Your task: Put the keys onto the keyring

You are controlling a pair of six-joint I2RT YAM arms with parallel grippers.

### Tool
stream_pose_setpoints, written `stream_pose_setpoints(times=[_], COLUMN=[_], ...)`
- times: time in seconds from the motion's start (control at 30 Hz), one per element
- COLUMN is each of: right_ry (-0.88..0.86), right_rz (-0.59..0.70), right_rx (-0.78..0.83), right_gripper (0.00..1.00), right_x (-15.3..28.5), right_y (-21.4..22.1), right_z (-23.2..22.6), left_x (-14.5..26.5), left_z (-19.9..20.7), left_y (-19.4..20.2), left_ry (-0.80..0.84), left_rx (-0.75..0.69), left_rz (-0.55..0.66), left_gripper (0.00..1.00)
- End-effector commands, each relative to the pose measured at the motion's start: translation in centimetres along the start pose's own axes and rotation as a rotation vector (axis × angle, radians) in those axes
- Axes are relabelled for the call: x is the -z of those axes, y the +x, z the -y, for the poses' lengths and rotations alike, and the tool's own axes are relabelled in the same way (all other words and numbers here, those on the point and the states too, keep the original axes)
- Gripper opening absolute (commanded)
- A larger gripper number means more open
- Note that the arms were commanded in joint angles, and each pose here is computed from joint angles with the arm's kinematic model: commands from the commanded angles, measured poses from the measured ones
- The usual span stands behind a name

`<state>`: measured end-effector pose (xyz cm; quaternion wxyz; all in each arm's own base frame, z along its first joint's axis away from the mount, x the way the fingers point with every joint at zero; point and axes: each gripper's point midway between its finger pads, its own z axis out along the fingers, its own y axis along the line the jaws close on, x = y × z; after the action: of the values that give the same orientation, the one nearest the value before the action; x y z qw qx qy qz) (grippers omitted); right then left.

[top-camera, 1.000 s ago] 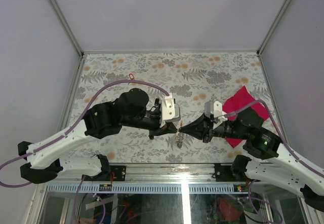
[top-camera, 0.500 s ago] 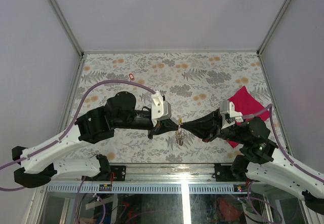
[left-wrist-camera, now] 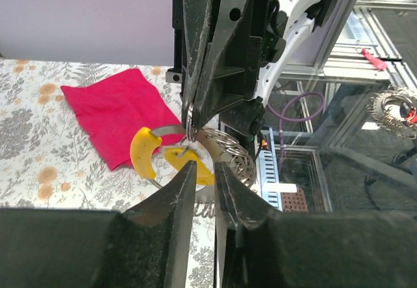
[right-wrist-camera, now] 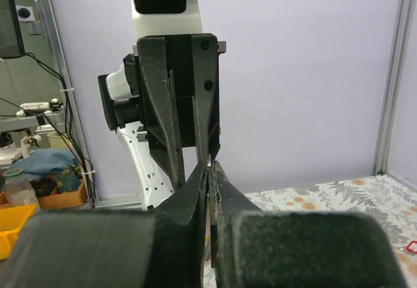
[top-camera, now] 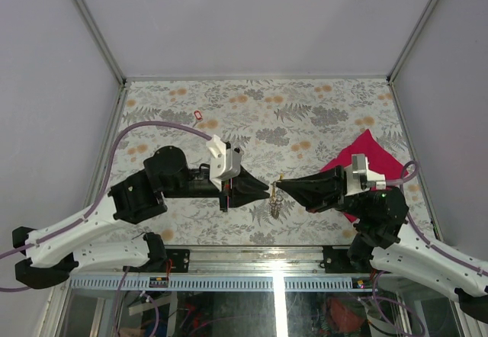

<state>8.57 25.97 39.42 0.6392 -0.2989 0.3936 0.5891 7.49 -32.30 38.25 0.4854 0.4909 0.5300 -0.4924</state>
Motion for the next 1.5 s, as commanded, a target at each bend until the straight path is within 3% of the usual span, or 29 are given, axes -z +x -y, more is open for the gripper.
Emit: stream_pose_setpoints(times=[0.0,0.3,0.57,1.47], right_ry=[-0.026,-0.087,-0.119,-0.159], right_rz=[0.133,0.064,0.053,0.080], right_rx=[0.099,0.134,0.132,0.106], right_gripper=[0.00,0.00,0.00,0.00], right_x=[-0.3,-0.3,-0.5,-1.0], right_y=[-4.5,-3.9,-4.2,-5.3], right_z=[-0.9,-1.9,-2.5,-3.4], left_x=[0.6,1.2,-0.5,-0.7], left_z=[1.1,1.3,1.8,1.4], left_y=[-3.6,-5.4,-4.5,-3.3], left_ry=[0.030,0.027,0.097,0.079], left_rx=[-0.023,-0.018,-0.009,0.002], left_rz=[0.163,0.316,0.275,0.255], left_gripper=[0.21,0.29,0.29,0.25])
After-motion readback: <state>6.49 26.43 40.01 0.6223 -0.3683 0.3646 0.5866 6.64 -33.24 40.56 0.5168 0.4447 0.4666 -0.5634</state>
